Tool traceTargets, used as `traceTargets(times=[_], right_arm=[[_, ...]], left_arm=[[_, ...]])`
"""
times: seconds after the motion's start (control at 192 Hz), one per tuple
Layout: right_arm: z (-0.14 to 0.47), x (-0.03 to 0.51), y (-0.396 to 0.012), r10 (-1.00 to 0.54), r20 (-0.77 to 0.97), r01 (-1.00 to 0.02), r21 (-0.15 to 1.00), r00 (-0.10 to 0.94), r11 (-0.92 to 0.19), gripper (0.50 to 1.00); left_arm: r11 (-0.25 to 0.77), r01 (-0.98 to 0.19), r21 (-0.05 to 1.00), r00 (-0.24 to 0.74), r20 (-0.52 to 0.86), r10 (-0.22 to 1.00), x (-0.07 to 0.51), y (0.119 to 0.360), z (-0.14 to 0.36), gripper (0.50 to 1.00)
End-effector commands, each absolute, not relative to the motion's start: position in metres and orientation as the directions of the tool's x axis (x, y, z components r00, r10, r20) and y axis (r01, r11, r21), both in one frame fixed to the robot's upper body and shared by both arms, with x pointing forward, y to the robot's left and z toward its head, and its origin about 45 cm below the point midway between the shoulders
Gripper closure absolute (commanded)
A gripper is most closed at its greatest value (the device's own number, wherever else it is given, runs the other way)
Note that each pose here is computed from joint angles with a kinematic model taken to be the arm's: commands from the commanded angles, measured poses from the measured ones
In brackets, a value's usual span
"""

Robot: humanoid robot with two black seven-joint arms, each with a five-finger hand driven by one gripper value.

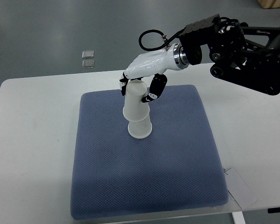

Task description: Stack paper cups

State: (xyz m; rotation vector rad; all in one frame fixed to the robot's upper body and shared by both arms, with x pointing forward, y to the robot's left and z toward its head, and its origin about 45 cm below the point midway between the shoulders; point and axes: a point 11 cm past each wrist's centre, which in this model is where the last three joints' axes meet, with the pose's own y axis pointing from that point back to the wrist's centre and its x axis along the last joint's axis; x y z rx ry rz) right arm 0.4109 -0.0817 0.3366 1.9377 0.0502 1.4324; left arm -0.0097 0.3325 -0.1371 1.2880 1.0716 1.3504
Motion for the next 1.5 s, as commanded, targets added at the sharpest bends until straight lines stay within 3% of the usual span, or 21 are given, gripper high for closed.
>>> traceTargets(times=[0.0,0.031,0.068,0.104,0.428,0.538,0.626,0.757,0.866,1.038,1.169,1.357,1.492], right_arm=[[0.332,0.411,-0.083,0.422,0.816,-0.367,0.561,0.394,-0.742,0.750],[0.330,0.410,-0.083,0.422,0.814,-0.365,0.563,0.400,-0.741,0.711],[0.325,0.409,-0.085,0.419,0.809,-0.360,0.567,0.412,-0.741,0.622],[0.322,0.408,-0.085,0.417,0.806,-0.356,0.569,0.421,-0.741,0.591],[0.324,0.413,-0.096,0.385,0.812,-0.377,0.555,0.439,-0.741,0.585],[0.340,0.425,-0.108,0.325,0.836,-0.426,0.514,0.442,-0.744,0.585],[0.344,0.436,-0.121,0.221,0.845,-0.465,0.465,0.487,-0.753,0.585],[0.338,0.460,-0.156,-0.049,0.805,-0.558,0.365,0.592,-0.745,0.585],[0.313,0.480,-0.199,-0.289,0.711,-0.670,0.335,0.641,-0.663,0.585],[0.286,0.500,-0.237,-0.654,0.522,-0.830,0.238,0.547,-0.504,0.585],[0.259,0.502,-0.250,-0.835,0.318,-0.891,0.222,0.450,-0.396,0.585],[0.228,0.493,-0.251,-0.942,0.009,-0.921,0.214,0.334,-0.325,0.585],[0.210,0.489,-0.252,-0.973,-0.059,-0.944,0.236,0.224,-0.232,0.585]], left_arm=[[-0.165,-0.063,0.984,0.006,0.165,0.986,-0.010,0.332,-0.137,0.500],[-0.165,-0.063,0.984,0.007,0.165,0.986,-0.010,0.332,-0.137,0.500],[-0.165,-0.063,0.984,0.007,0.165,0.986,-0.010,0.332,-0.137,0.500],[-0.165,-0.063,0.984,0.006,0.165,0.986,-0.010,0.332,-0.137,0.500],[-0.165,-0.063,0.984,0.006,0.165,0.986,-0.010,0.332,-0.137,0.500],[-0.165,-0.063,0.984,0.006,0.165,0.986,-0.010,0.332,-0.137,0.500],[-0.165,-0.063,0.984,0.006,0.165,0.986,-0.010,0.332,-0.137,0.500],[-0.165,-0.063,0.984,0.006,0.165,0.986,-0.010,0.332,-0.137,0.500],[-0.165,-0.063,0.984,0.006,0.165,0.986,-0.010,0.332,-0.137,0.500],[-0.165,-0.063,0.984,0.006,0.165,0.986,-0.010,0.332,-0.137,0.500],[-0.165,-0.063,0.984,0.007,0.165,0.986,-0.010,0.332,-0.137,0.500],[-0.165,-0.063,0.984,0.007,0.165,0.986,-0.010,0.332,-0.137,0.500],[-0.165,-0.063,0.984,0.006,0.165,0.986,-0.010,0.332,-0.137,0.500]])
